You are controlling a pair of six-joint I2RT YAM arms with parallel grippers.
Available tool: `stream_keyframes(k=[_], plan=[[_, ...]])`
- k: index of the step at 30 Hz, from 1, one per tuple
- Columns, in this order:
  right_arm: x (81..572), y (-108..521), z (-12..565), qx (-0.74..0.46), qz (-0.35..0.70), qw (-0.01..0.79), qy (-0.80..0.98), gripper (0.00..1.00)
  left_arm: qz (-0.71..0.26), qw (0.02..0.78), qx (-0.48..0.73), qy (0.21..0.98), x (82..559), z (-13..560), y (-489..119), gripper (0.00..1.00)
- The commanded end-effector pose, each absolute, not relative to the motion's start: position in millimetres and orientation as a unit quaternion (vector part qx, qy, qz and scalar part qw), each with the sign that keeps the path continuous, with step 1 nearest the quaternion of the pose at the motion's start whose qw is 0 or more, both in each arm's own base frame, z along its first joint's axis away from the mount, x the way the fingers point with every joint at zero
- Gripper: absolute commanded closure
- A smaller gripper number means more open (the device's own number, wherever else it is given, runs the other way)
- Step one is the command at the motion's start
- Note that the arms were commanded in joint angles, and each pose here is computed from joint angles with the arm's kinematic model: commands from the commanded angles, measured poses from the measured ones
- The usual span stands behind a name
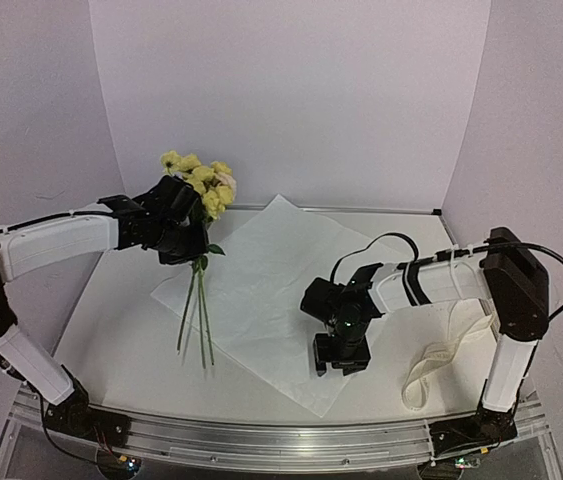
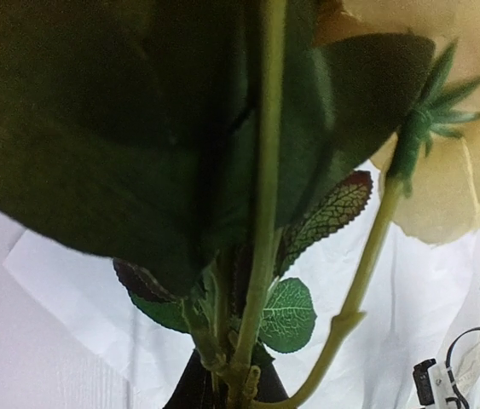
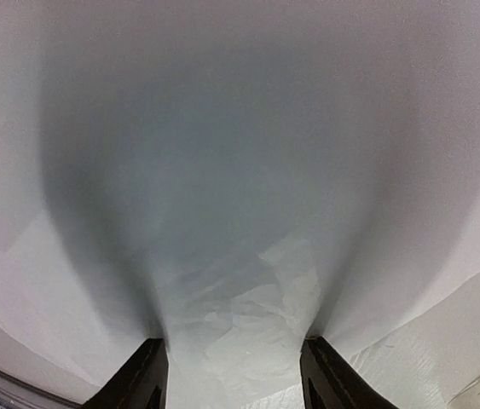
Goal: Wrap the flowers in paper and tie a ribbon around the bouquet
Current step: Move the flattened wrapping paper to the center of the board, then place the fake flower on the flattened wrapping paper.
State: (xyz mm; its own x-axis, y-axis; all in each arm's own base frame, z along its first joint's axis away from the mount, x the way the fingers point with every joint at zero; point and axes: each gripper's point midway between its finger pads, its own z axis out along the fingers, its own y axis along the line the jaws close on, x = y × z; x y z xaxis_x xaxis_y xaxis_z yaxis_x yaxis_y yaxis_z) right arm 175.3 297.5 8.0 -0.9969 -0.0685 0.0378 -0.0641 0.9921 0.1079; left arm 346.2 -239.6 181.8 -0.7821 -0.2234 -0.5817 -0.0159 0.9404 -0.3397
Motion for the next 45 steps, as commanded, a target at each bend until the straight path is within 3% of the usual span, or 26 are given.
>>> stream_keyframes(k=[1,8,21,22,28,31,38,45], plan=[[176.9,292.0,50.0,0.013,-0.094,-0.007,-0.995,0.41,-0.242,0.363,0.002,0.900,372.5,220.1,-316.5,1.00],[198.3,255.3,91.3,-0.018,-0.131,-0.056,-0.990,0.34,-0.262,0.350,-0.018,0.899,410.1,190.2,-391.9,1.00],[218.1,202.1,93.8,-0.082,-0.147,-0.031,-0.985,0.30,-0.276,0.343,-0.044,0.897,468.7,131.5,-464.3,1.00],[218.0,199.8,93.6,-0.083,-0.147,-0.031,-0.985,0.29,-0.274,0.342,-0.040,0.898,470.2,125.9,-466.2,0.97],[218.9,192.6,94.8,-0.082,-0.147,-0.034,-0.985,0.26,-0.273,0.353,-0.034,0.894,472.6,134.4,-463.7,0.40],[221.4,189.2,95.8,-0.081,-0.147,-0.035,-0.985,0.25,-0.278,0.364,-0.031,0.888,467.7,155.3,-455.3,0.24],[230.1,176.1,91.6,-0.094,-0.140,-0.032,-0.985,0.22,-0.271,0.370,-0.076,0.886,430.3,190.6,-388.9,0.12],[237.5,173.4,87.8,-0.100,-0.146,-0.022,-0.984,0.19,-0.253,0.325,-0.162,0.897,368.3,160.0,-291.2,0.11]])
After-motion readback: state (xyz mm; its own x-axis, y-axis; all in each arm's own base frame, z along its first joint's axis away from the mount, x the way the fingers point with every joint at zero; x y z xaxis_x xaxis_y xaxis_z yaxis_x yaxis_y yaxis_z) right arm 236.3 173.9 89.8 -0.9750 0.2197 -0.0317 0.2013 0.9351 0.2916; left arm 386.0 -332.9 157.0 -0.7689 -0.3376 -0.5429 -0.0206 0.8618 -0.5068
